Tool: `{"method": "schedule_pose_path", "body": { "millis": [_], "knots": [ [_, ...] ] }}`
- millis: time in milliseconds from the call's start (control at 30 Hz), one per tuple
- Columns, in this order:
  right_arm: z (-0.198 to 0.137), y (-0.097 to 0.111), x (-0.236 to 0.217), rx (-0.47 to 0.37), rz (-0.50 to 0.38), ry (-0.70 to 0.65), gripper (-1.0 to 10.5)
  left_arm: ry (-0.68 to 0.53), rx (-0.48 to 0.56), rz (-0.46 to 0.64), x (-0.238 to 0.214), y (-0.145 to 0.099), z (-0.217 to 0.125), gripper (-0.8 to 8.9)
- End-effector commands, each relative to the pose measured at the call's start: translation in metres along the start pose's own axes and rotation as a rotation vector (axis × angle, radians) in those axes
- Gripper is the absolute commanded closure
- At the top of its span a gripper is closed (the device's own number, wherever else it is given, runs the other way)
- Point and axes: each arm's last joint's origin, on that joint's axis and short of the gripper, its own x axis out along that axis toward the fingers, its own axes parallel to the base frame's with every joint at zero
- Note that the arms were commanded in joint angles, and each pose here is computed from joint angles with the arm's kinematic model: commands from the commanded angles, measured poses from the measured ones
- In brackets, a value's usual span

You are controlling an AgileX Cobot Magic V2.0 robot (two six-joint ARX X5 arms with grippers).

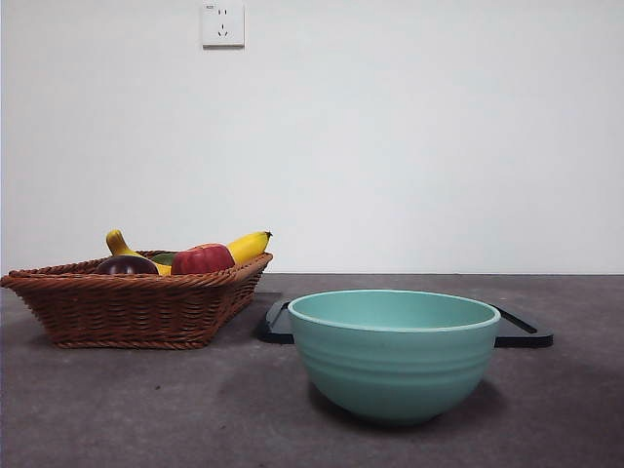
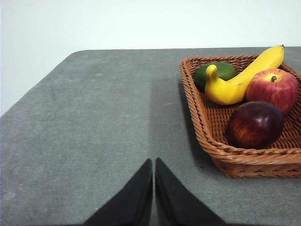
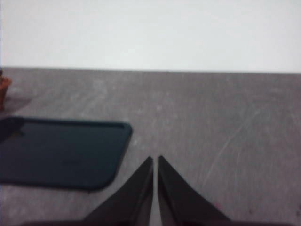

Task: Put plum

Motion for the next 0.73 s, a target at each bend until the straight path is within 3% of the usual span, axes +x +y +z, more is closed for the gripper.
{"method": "schedule_pose_path", "body": {
  "millis": [33, 733],
  "knots": [
    [-0.0074, -0.0007, 0.0001, 0.009, -0.009, 0.062, 9.4, 0.025, -0.004, 0.006, 0.0019, 0.0001, -0.0072, 8.05],
    [-0.007, -0.0005, 0.0, 0.009, -0.004, 0.06, 9.4, 0.025, -0.004, 0.006, 0.0019, 0.0001, -0.0072, 8.05]
  ]
}}
